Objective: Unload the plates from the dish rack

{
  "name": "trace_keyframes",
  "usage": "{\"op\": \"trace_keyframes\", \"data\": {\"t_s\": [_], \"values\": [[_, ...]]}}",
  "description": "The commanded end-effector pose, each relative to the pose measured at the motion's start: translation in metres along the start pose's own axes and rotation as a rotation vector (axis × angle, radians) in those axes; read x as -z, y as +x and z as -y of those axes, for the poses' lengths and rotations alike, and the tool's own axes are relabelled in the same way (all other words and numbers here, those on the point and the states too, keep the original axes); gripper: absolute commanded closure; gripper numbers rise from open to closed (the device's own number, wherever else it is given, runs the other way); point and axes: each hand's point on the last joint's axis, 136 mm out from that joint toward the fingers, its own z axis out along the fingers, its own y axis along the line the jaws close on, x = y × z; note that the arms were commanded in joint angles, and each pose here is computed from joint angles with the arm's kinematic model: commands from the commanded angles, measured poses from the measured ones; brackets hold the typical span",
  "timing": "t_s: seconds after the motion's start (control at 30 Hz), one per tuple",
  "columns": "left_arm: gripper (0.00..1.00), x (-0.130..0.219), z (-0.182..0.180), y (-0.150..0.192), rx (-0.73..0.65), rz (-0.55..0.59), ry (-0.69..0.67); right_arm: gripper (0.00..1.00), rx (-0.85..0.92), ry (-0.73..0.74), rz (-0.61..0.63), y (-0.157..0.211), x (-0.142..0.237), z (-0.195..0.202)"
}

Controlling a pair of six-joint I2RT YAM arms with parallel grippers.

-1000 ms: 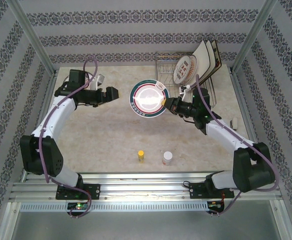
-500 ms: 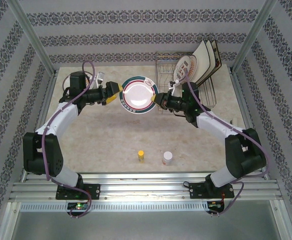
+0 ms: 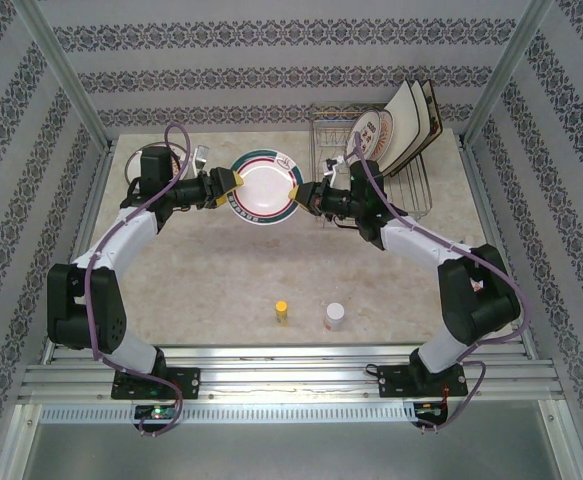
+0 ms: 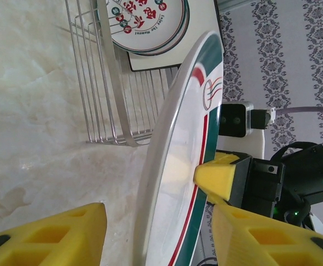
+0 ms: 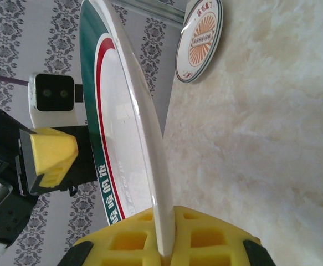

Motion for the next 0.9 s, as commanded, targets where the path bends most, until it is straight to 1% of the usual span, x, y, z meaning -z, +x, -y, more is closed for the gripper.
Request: {"op": "trace_keyframes", "data": {"t_s": [0.0, 0.07, 0.1, 0.23, 0.3, 0.33, 0.43, 0.5, 0.53, 0.6, 0.63, 0.7, 0.77, 0.8, 0.83, 0.87], "values": [[0.47, -0.003, 0.007, 0.002, -0.035, -0.009, 0.033, 1.0, 0.068, -0.082, 0.033, -0.016, -0.005, -0.032], [0.49, -0.004, 0.005, 0.003, -0.032, -0.01, 0.031, 1.0, 0.066, -0.083, 0.032, -0.017, -0.006, -0.033], [0.51, -0.003, 0.005, 0.003, -0.032, -0.009, 0.031, 1.0, 0.068, -0.085, 0.032, -0.019, -0.007, -0.034], [0.67, -0.005, 0.004, 0.001, -0.03, -0.01, 0.029, 1.0, 0.067, -0.088, 0.027, -0.019, -0.011, -0.036], [0.74, -0.005, 0.004, 0.0, -0.028, -0.007, 0.027, 1.0, 0.068, -0.087, 0.021, -0.018, -0.012, -0.036], [0.8, -0.006, 0.003, -0.001, -0.024, -0.008, 0.026, 1.0, 0.068, -0.085, 0.019, -0.018, -0.012, -0.036], [0.91, -0.007, 0.004, -0.005, -0.023, -0.004, 0.029, 1.0, 0.067, -0.079, 0.01, -0.018, -0.014, -0.034], [0.96, -0.008, 0.005, -0.006, -0.022, -0.005, 0.032, 1.0, 0.065, -0.075, 0.006, -0.018, -0.015, -0.034], [1.0, -0.008, 0.005, -0.007, -0.021, -0.002, 0.034, 1.0, 0.065, -0.073, 0.005, -0.018, -0.015, -0.033], [1.0, -0.009, 0.005, -0.008, -0.02, 0.001, 0.037, 1.0, 0.068, -0.058, 0.006, -0.02, -0.016, -0.032], [1.0, -0.008, 0.005, -0.009, -0.019, 0.006, 0.037, 0.93, 0.074, -0.05, 0.006, -0.02, -0.015, -0.032], [1.0, -0.007, 0.005, -0.011, -0.023, 0.023, 0.032, 0.69, 0.082, -0.029, 0.006, -0.021, -0.014, -0.031], [1.0, -0.007, 0.004, -0.014, -0.024, 0.038, 0.024, 0.31, 0.094, 0.01, 0.005, -0.022, -0.01, -0.028], [1.0, -0.007, 0.003, -0.016, -0.022, 0.046, 0.024, 0.17, 0.102, 0.043, 0.004, -0.022, -0.008, -0.025], [1.0, -0.007, 0.003, -0.018, -0.018, 0.053, 0.025, 0.09, 0.121, 0.083, 0.009, -0.024, -0.003, -0.022], [1.0, -0.007, 0.003, -0.021, -0.016, 0.063, 0.028, 0.04, 0.132, 0.129, 0.009, -0.024, 0.004, -0.018]]}}
